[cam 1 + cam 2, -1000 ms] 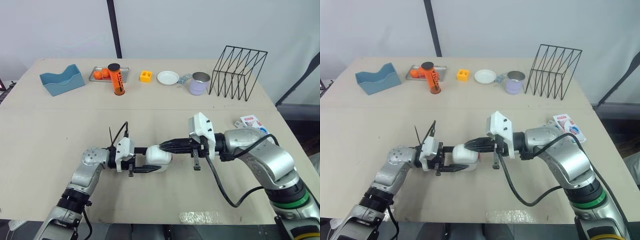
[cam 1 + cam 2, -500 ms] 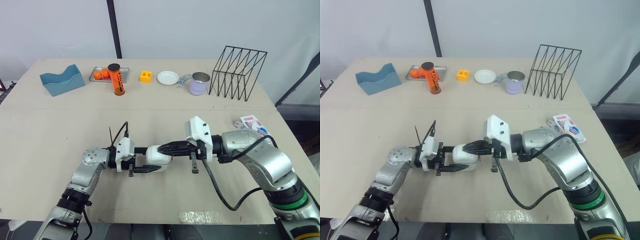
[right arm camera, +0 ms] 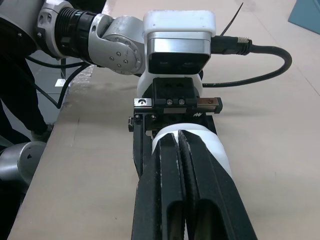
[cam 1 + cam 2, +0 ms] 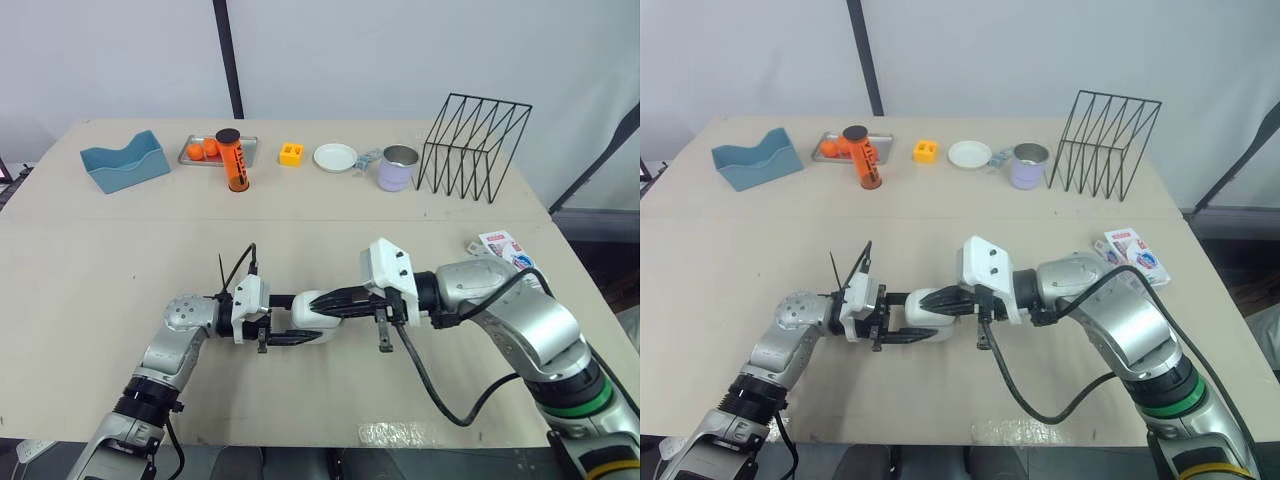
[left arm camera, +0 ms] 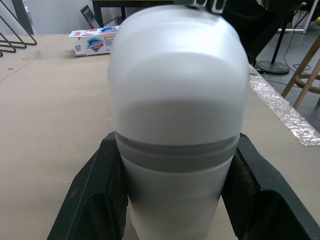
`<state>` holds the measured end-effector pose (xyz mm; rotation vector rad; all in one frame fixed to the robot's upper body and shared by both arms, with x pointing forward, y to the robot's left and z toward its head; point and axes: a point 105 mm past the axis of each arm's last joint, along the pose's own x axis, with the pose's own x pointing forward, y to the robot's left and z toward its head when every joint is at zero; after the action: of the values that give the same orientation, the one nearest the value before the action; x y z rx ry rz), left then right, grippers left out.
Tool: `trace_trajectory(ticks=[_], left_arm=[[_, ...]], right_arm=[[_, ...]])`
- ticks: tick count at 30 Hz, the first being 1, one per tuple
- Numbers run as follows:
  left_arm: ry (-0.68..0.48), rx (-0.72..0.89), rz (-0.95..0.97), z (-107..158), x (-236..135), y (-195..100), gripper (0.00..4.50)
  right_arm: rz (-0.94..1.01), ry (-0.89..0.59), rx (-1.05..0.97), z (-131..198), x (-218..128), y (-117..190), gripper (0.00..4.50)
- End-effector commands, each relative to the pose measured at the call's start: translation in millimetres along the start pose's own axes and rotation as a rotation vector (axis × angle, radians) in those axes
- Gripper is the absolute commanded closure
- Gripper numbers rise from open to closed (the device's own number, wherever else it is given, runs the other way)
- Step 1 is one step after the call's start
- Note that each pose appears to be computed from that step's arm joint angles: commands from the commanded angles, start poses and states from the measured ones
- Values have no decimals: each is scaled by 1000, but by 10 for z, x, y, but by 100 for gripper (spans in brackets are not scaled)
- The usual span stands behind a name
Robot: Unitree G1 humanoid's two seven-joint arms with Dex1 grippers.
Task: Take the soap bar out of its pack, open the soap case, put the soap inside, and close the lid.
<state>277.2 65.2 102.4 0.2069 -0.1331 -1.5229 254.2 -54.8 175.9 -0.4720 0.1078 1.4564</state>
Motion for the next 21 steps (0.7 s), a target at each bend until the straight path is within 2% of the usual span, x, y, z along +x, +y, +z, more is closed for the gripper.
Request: trace_trajectory(ticks=[1,13,16,21], left_arm=[[11,13,-10,9,7,-18,258],[12,15,-6,0,1,-23,258],[13,14,-2,-3,-8,-14,258],[16,8,9,-6,-42,0,258]], right_arm=[[-42,123,101,-291,10,-54,440],[-5,143,150,-320,18,9,440],[-3,107,132,-261,-2,-2,440],[-62,-82,78,-37,-278,-179,440]])
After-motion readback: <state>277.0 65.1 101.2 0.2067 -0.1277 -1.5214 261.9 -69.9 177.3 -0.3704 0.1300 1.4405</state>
